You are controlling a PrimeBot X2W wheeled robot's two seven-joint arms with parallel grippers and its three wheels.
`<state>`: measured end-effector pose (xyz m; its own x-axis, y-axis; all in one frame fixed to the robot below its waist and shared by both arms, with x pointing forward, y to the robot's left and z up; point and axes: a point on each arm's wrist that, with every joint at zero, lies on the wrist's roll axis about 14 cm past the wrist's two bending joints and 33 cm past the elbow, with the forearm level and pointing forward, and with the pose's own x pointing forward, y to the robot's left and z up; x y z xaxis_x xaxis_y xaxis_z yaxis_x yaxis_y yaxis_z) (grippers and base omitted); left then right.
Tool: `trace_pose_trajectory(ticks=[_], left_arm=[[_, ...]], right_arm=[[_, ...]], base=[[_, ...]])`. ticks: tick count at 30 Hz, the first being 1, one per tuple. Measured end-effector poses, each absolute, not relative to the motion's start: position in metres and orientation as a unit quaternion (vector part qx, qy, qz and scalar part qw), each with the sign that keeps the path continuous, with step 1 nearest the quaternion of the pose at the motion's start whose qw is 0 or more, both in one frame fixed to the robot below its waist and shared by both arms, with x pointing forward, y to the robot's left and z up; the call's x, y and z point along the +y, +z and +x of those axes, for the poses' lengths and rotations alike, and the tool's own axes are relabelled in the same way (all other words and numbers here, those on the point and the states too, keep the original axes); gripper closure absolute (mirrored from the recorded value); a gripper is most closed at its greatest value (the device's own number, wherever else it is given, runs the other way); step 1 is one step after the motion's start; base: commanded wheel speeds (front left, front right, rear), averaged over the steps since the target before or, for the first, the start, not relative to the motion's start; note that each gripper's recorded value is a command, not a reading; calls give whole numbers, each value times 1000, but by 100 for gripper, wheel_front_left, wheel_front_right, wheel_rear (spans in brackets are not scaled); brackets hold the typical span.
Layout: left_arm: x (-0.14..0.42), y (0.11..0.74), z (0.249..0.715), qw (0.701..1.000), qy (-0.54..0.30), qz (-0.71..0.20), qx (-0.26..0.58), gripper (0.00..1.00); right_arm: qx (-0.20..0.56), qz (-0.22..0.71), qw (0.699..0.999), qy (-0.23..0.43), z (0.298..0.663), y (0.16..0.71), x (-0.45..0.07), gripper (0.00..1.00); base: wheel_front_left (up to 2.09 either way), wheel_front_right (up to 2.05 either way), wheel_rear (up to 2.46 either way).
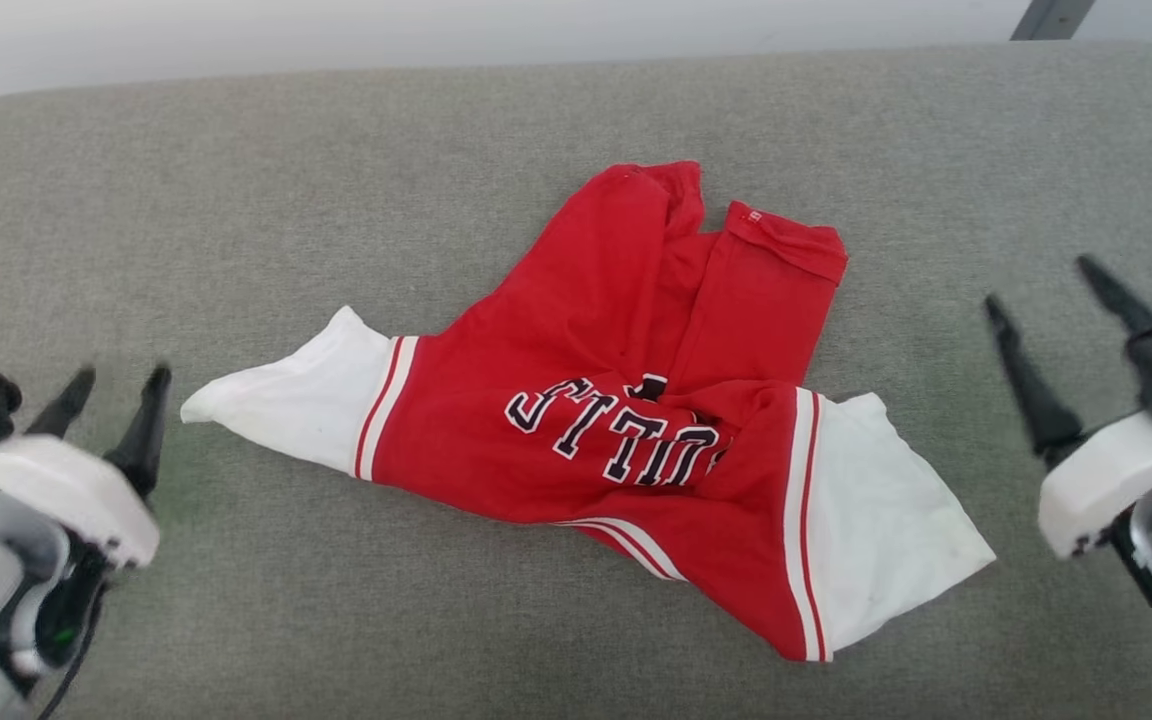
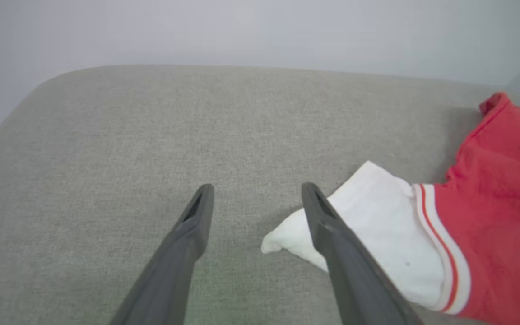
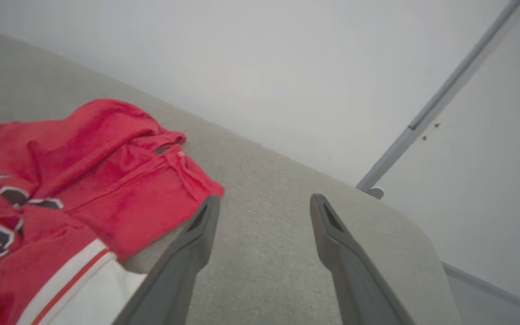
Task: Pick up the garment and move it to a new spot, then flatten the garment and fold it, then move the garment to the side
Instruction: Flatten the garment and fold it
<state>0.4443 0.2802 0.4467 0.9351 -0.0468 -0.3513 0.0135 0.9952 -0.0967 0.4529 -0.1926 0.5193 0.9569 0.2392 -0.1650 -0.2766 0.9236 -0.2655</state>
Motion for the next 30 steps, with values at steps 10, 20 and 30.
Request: trace_pose_trajectory(ticks=[10, 20, 30], left_arm=[[256, 468, 437, 993, 26, -91, 70, 0], [255, 458, 433, 994, 39, -94, 42, 0], [265, 450, 434, 994, 52, -94, 34, 0]], right_arm=[[245, -218, 884, 332, 379, 455, -147, 0], [396, -268, 784, 397, 329, 412, -164, 0], [404, -302, 745, 437, 342, 372, -149, 0]], base=[[0, 0, 0], [0, 0, 0], [0, 0, 0]])
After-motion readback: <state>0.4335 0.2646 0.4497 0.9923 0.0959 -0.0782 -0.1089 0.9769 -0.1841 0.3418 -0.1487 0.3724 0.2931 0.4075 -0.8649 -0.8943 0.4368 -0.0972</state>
